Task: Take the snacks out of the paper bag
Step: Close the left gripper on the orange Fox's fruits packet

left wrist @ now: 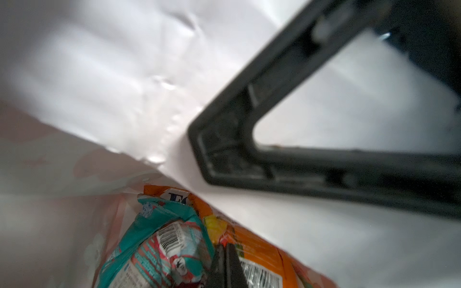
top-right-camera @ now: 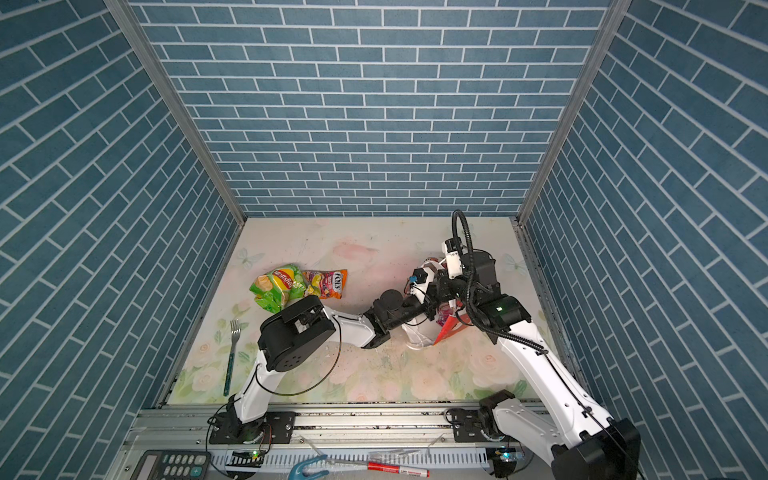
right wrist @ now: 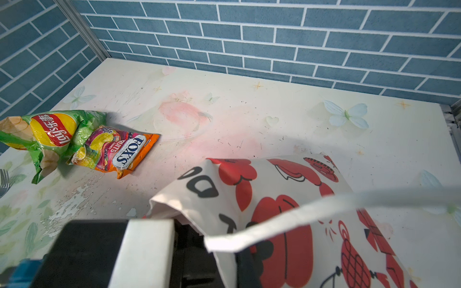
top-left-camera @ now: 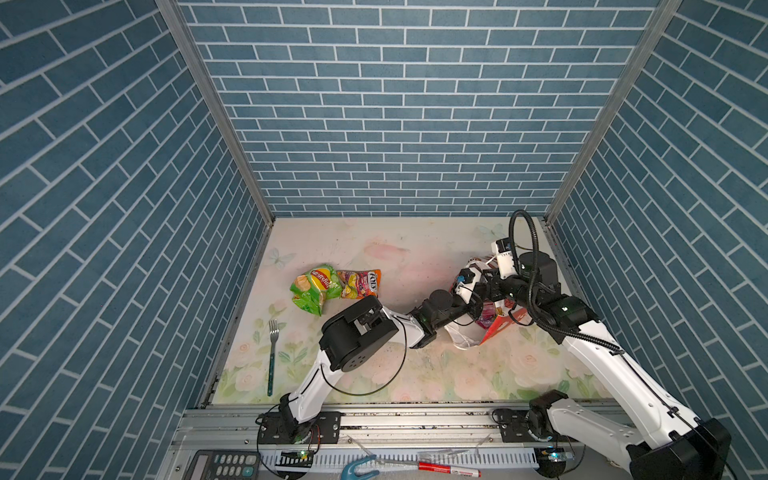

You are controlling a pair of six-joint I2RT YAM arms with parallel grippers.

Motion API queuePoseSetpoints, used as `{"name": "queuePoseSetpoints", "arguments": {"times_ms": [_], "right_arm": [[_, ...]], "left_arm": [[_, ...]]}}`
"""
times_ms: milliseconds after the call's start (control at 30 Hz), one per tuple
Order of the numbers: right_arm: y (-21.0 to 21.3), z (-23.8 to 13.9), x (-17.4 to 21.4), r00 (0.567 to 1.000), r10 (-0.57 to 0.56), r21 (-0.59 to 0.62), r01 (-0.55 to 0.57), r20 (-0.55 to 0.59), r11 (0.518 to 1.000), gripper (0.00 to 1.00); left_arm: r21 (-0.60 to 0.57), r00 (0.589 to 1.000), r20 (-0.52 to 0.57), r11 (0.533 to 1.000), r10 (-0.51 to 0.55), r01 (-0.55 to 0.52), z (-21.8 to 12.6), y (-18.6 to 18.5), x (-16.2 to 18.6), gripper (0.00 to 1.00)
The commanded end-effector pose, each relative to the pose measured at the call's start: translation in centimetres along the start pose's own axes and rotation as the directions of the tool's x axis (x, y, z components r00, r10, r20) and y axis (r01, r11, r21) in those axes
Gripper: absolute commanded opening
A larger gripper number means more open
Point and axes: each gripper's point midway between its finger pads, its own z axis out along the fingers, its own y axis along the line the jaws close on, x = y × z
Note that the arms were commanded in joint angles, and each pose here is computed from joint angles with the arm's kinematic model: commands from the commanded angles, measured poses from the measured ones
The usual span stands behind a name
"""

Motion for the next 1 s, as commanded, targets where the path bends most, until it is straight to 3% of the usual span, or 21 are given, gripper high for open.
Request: {"name": "queuePoseSetpoints", "arguments": {"times_ms": [0, 667, 967], "right_arm": [[-0.2, -1.4, -2.7, 0.994, 0.014, 0.015, -0.016, 0.111, 1.000, 0.00], [-0.3, -1.6, -2.1, 0.995, 0.036, 0.019, -0.038, 0.097, 0.999, 0.00], [-0.6, -0.8, -1.5, 0.994, 0.079, 0.031, -0.082, 0.070, 0.996, 0.00]], "left_arm": [[-0.023, 0.998, 0.048, 0.999, 0.028, -0.027, -0.7, 0.2, -1.9, 0.00], [-0.075, 0.990, 0.132, 0.996, 0.057, -0.048, -6.5, -0.3, -6.4, 0.00], [-0.185, 0.988, 0.130, 0.981, 0.085, -0.060, -9.1, 1.3, -6.7, 0.00]]}}
